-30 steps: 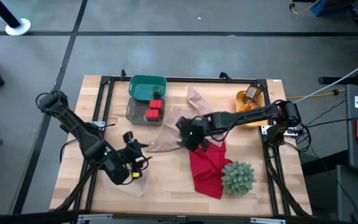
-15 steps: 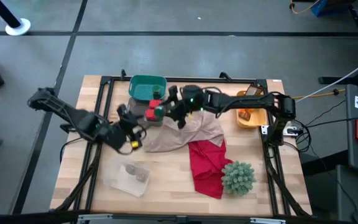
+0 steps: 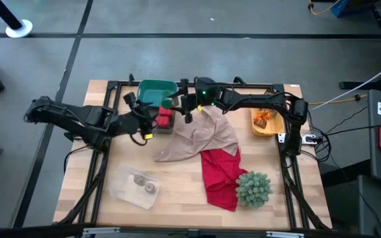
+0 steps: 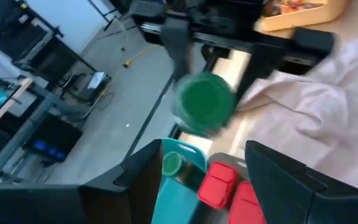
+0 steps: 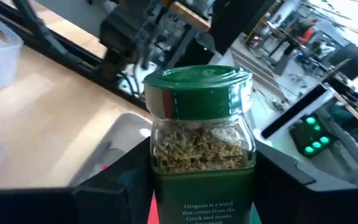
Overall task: Sort spices by type
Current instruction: Put the green seasoning bottle into the green bin
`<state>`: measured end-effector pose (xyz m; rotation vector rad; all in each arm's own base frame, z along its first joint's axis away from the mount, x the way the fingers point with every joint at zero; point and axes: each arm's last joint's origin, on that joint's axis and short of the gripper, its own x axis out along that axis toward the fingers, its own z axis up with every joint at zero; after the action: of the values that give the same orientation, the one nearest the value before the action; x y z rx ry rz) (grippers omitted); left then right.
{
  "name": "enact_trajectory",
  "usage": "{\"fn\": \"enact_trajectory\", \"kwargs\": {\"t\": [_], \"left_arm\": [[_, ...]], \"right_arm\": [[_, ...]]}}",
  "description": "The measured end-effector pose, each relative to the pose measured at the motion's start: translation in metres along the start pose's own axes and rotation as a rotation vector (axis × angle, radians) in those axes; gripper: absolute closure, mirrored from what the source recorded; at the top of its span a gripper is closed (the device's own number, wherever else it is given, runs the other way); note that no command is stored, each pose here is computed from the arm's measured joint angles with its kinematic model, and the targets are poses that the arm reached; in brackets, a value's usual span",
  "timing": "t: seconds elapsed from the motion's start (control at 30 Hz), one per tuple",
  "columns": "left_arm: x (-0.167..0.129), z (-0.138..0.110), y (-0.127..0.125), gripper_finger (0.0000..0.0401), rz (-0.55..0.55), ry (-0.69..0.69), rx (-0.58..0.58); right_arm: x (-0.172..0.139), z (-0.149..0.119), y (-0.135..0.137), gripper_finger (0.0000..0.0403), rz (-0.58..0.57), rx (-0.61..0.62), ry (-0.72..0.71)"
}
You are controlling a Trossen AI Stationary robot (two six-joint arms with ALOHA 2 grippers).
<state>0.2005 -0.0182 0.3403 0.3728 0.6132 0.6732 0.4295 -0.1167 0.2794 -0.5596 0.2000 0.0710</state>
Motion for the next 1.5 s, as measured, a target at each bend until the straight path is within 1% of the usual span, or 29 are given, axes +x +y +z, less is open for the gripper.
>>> {"fn": "enact_trajectory", "kwargs": {"t": [0.1,0.27,0.4,0.53,0.67,0.87,1.3,1.5], "left_arm": [[0.011,0.004,0.003,0.0187,-0.013,0.005,-0.001],[0.027,0.008,0.005,0.0187,-0.114,-0.002,-0.013],[0.038,0.009,0.006,0.0187,-0.163,0.011,-0.009],[0.048,0.007,0.006,0.0187,-0.152,0.040,-0.010],[0.056,0.007,0.005,0.0187,-0.148,0.061,0.012],[0.065,0.009,0.003,0.0187,-0.150,0.050,0.046],[0.067,0.009,0.004,0.0186,-0.148,0.050,0.061],[0.068,0.010,0.005,0.0163,-0.114,0.044,0.060]], "right_arm": [[0.002,0.001,0.005,0.0196,0.024,-0.009,-0.015],[0.004,0.001,0.008,0.0189,0.038,-0.008,-0.014],[0.004,0.001,0.007,0.0193,0.035,-0.008,-0.011],[0.004,0.000,0.008,0.0196,0.037,-0.006,-0.004],[0.005,0.000,0.010,0.0189,0.044,-0.005,0.001],[0.005,-0.001,0.011,0.0196,0.054,-0.002,0.006],[0.005,-0.002,0.013,0.0196,0.073,0.004,0.018],[0.005,-0.001,0.012,0.0194,0.074,0.003,0.013]]}}
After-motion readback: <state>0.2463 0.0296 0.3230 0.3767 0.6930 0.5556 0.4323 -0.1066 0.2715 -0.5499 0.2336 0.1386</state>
